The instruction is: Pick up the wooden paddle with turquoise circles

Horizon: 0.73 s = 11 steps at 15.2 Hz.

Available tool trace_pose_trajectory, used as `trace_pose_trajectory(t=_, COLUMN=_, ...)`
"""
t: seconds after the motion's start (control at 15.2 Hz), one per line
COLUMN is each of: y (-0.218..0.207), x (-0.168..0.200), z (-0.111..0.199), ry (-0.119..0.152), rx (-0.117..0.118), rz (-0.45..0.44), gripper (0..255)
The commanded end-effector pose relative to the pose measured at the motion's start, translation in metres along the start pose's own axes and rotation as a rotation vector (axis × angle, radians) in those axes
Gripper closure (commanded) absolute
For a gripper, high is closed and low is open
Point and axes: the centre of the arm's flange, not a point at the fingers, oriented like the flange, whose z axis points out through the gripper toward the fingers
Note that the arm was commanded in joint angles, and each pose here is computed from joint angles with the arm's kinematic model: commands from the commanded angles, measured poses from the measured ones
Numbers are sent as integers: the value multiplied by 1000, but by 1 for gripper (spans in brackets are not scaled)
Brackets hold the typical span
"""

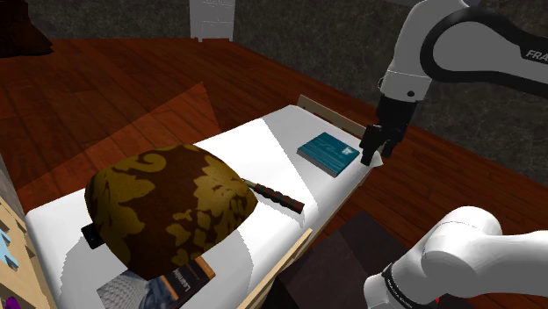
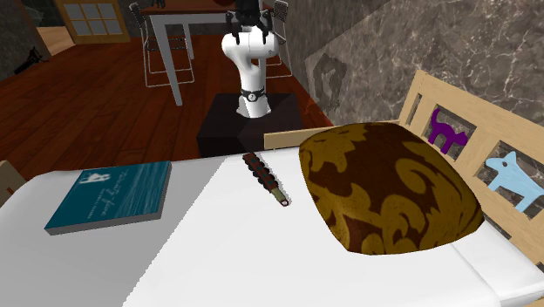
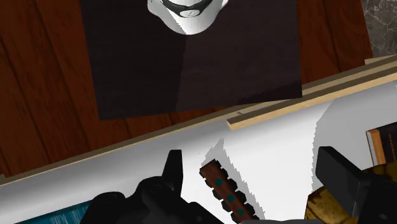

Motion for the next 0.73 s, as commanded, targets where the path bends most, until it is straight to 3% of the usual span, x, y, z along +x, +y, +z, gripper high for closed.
trace_pose_trajectory(t=0.0, y=0, x=0, z=0, ry=0, rx=0, rz=0, gripper=0)
trace_pose_trajectory(t=0.66, y=1, x=85, z=95, ry=48, rx=-18, rz=-177, gripper=0)
